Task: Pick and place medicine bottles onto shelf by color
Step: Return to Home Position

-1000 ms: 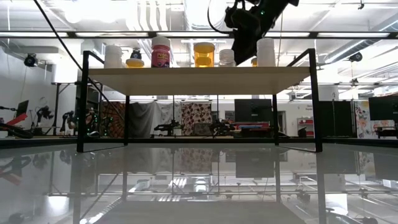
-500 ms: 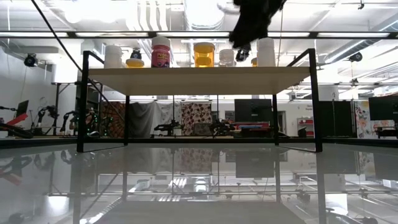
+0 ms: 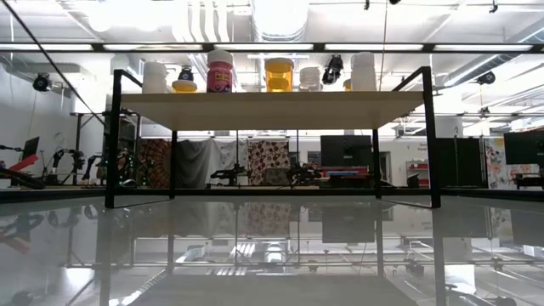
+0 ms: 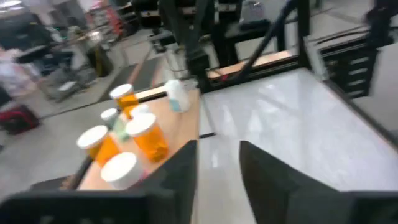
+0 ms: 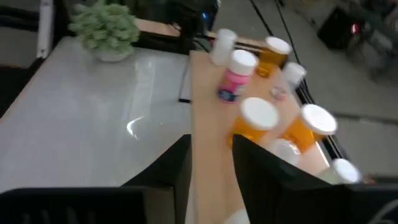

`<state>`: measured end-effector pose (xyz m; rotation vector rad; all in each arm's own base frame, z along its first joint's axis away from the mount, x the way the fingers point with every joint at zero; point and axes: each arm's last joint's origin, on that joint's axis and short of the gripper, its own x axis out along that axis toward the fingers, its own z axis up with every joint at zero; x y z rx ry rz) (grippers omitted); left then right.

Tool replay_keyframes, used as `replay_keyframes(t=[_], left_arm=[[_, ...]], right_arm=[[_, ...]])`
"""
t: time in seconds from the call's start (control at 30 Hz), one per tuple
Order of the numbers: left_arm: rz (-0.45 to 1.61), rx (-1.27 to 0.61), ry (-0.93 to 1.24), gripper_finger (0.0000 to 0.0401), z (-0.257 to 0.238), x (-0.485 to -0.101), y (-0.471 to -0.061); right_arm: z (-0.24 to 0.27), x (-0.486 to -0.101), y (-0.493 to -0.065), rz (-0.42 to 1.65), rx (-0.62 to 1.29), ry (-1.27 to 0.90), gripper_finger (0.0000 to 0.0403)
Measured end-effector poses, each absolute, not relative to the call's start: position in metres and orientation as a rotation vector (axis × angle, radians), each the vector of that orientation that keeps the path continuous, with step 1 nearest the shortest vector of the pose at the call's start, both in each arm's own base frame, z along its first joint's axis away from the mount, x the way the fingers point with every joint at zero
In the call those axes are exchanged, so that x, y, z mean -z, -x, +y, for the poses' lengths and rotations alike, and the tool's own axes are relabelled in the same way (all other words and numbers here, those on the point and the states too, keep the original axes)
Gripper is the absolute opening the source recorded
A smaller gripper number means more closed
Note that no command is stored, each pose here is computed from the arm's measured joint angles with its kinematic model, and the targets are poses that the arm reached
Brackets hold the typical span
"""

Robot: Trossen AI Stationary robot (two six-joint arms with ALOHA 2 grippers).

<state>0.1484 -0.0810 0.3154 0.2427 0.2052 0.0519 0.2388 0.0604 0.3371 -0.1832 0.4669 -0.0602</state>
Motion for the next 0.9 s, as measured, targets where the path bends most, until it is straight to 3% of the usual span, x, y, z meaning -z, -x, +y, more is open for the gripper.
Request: replay_keyframes(t=[0.23,0.53,0.9], left_arm=[[0.161,0.052,-0.218,0.0008,-0.056,-0.309,-0.137],[0.145,0.056,-0.26,0.0001,-0.022,-0.309,-0.119],[0.05,0.039,-0.234,0.0001,-0.016,-0.271,-0.11]], right_arm=[[0.071,-0.307,-0.216,0.358,0.007,0.245,0.0061],[0.065,-0.289,-0.193,0.154,-0.095,0.255,0.0024],[0.052,-0.243,-0.158,-0.065,-0.093,0.245,0.0011]])
